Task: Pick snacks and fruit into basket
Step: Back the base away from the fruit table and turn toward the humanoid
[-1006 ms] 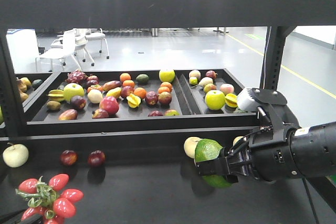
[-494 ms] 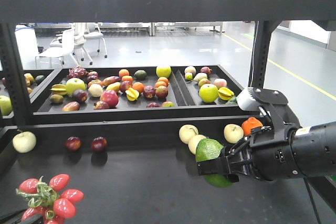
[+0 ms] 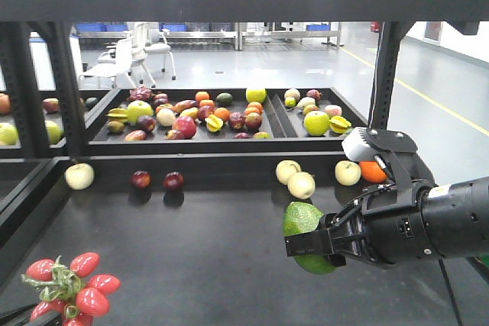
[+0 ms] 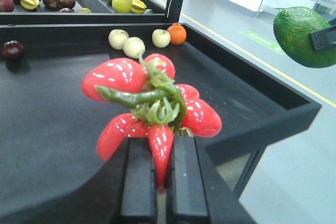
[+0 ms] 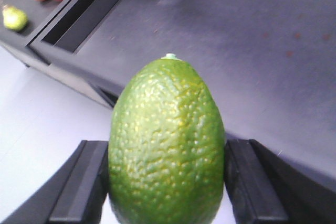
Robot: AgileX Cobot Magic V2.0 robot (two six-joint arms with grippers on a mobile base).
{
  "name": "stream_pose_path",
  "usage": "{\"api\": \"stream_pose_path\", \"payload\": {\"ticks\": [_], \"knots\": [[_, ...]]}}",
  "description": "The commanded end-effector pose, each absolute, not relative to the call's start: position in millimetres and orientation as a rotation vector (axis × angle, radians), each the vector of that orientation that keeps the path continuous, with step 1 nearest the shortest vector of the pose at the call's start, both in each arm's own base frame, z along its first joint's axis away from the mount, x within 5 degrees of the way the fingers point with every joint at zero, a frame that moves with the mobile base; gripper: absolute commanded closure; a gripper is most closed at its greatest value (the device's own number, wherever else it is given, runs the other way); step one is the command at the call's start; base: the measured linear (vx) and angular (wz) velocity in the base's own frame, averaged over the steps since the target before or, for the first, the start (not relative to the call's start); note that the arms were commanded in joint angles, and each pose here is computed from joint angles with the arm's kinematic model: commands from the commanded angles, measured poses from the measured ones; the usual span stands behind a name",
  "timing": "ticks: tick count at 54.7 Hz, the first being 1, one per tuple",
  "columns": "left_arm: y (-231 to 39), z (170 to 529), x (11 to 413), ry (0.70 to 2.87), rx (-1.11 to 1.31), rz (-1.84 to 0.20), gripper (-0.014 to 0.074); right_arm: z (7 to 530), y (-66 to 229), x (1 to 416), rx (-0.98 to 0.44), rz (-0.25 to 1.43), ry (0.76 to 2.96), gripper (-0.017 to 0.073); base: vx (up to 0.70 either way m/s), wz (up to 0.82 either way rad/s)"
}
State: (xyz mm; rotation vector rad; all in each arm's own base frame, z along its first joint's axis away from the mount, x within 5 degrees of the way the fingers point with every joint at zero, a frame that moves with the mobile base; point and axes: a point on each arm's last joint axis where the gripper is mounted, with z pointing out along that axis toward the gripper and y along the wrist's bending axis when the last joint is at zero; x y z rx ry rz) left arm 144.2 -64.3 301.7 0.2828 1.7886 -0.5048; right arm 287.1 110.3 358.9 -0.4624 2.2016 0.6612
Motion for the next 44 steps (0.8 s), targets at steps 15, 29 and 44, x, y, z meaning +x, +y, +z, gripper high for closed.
{"api": "stream_pose_path", "payload": {"ticks": [15,29,44], "knots": [[-62.9,312.2,144.7,1.746,0.311,-0.453,0.0591,383.4,108.2,282.7,-0.425,0.667,2.094,0.0569,-0.36,0.04],[-62.9,312.2,144.7,1.746,0.311,-0.453,0.0591,383.4,108.2,282.7,-0.425,0.667,2.094,0.0569,-0.4,-0.03],[-62.9,312.2,144.7,1.746,0.311,-0.453,0.0591,383.4,108.2,282.7,-0.425,0.667,2.094,0.0569,-0.43,-0.08]]}}
